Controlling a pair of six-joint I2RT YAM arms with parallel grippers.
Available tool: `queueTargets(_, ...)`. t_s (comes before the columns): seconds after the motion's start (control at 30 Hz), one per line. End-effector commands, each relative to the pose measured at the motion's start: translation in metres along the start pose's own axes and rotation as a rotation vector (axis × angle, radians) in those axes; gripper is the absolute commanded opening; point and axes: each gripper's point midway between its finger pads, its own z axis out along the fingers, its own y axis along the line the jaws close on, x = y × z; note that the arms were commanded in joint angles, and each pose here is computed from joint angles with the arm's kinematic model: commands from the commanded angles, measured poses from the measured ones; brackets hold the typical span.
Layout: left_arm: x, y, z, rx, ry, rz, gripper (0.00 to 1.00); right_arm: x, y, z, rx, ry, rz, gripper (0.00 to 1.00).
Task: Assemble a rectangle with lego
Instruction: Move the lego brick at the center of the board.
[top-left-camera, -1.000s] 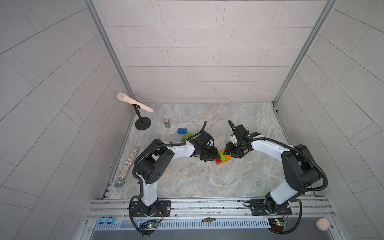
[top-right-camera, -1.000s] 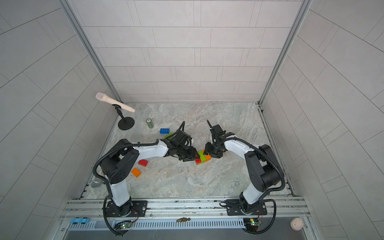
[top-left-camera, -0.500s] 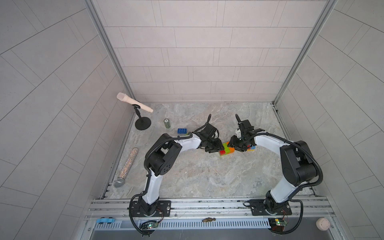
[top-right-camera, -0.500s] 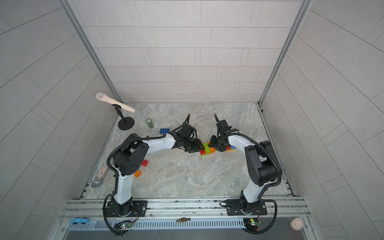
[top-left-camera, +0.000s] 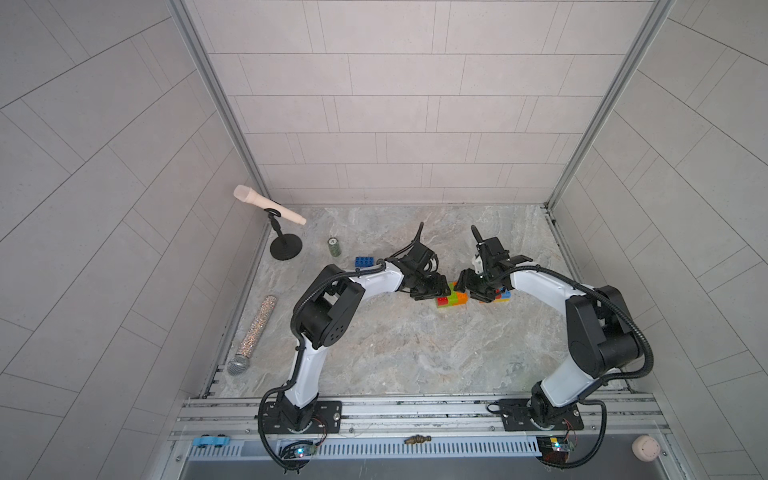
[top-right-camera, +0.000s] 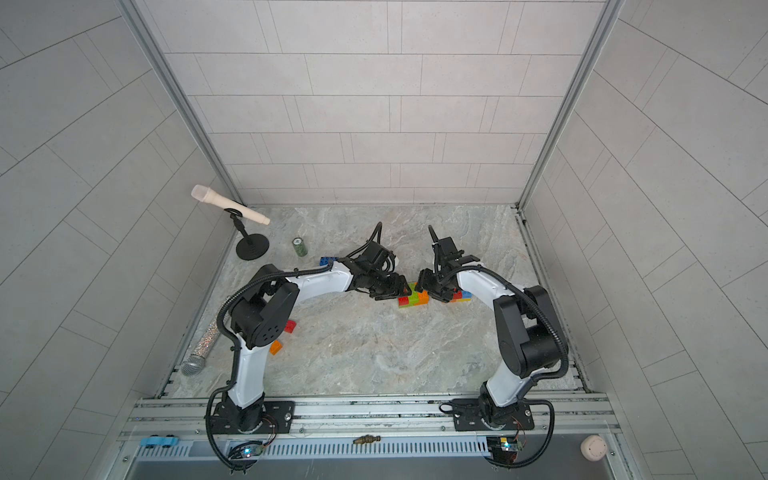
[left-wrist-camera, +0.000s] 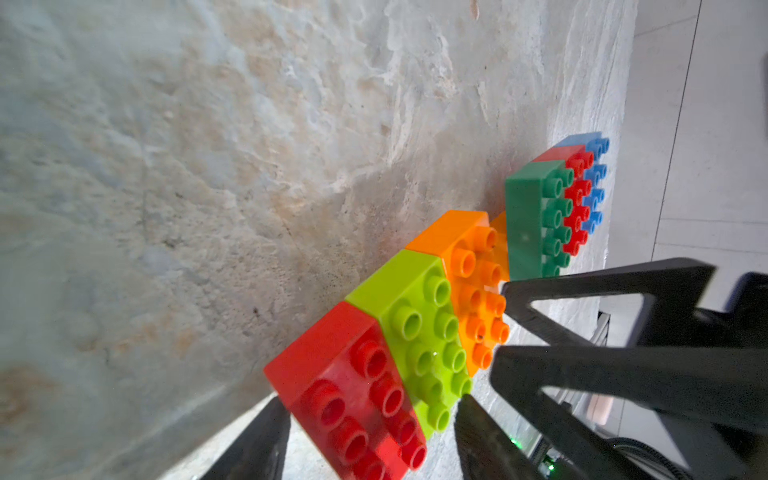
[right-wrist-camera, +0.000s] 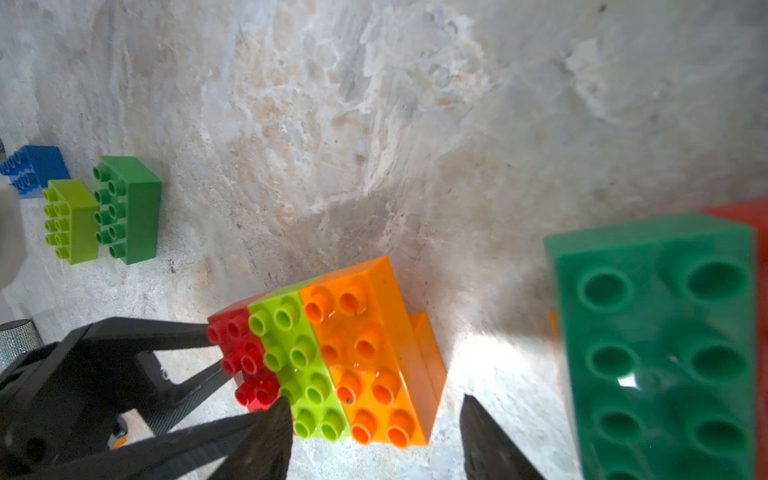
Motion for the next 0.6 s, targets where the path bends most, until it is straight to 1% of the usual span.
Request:
queueTargets(0.0, -0.016, -0.01, -0.024, 0.002, -0.05, 0.042, 0.73, -0.006, 0.002, -0.026, 0.04, -0.044, -0.037, 0.68)
queueTargets(0.07, -0.017, -0.006, -0.035, -0.017, -0.057, 0.049, 0.75, -0.007, 0.001, -0.036, 0.065, -0.059, -0.051, 0.68)
queueTargets(0.17, -0.012, 0.01, -0.064, -0.094, -0.079, 0.076, 0.77, -0.004, 0.006, -0.049, 0.094, -0.077, -0.094, 0.67)
queueTargets(0.23, -0.002, 0.03, -0.091, -0.193, -0.095, 0.093, 0.78, 0.006, 0.014, -0.05, 0.123, -0.074, -0.145, 0.67)
queueTargets(0.3, 0.01, 0.054, -0.12, -0.3, -0.109, 0.087, 0.78, 0.021, 0.025, -0.044, 0.148, -0.063, -0.197, 0.66)
queueTargets(0.37, 0.026, 0.089, -0.151, -0.443, -0.121, 0.051, 0.78, 0.037, 0.04, -0.034, 0.164, -0.057, -0.254, 0.65)
queueTargets(0.43, 0.047, 0.134, -0.189, -0.642, -0.142, -0.032, 0.79, 0.054, 0.061, -0.021, 0.16, -0.047, -0.315, 0.65)
queueTargets(0.5, 0.068, 0.172, -0.213, -0.757, -0.145, -0.117, 0.82, 0.067, 0.081, -0.01, 0.155, -0.039, -0.369, 0.65)
queueTargets(0.57, 0.087, 0.201, -0.229, -0.805, -0.139, -0.231, 0.84, 0.076, 0.098, 0.001, 0.156, -0.026, -0.421, 0.64)
